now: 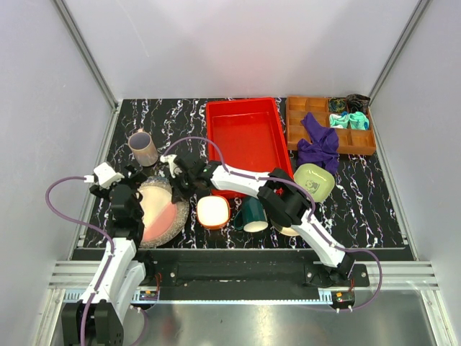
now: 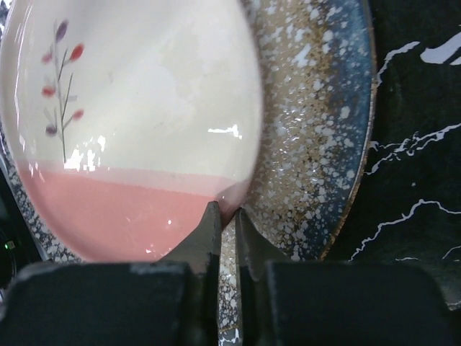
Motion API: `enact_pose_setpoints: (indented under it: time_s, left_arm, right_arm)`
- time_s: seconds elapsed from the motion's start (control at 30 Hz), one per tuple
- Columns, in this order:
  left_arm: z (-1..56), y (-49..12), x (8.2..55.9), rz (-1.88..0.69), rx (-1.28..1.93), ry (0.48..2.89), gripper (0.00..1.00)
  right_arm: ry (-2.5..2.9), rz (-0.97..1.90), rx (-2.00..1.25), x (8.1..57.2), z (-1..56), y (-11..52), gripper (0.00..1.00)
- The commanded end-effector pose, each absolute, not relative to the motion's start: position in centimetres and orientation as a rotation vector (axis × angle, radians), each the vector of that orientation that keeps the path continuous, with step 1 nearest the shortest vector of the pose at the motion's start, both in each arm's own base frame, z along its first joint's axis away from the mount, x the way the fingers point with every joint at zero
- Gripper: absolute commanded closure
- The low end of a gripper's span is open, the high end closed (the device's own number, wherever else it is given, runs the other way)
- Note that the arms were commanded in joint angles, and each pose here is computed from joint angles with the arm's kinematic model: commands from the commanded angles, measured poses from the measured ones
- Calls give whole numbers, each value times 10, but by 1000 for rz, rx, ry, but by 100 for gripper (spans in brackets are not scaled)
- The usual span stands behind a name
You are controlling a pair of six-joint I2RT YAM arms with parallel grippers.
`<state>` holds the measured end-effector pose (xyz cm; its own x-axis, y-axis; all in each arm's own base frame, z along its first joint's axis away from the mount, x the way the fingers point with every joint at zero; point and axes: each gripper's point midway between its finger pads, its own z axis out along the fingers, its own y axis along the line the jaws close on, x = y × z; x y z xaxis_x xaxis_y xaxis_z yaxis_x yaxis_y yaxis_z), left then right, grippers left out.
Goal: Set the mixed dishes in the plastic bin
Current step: Move the plate to the center of the board.
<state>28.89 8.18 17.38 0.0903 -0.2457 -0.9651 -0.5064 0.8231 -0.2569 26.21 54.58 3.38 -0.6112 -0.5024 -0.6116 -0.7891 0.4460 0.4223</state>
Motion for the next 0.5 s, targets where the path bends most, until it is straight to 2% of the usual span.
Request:
enact_pose_setpoints:
  time_s: [0.0, 0.47]
  left_arm:
    - [200, 81, 294, 184, -622, 1434, 1]
    - [202, 80, 296, 178, -619, 1435, 1]
  right_arm:
    - [2307, 909, -1063, 275, 22, 543, 99]
    - [2276, 906, -881, 333, 56, 515, 100]
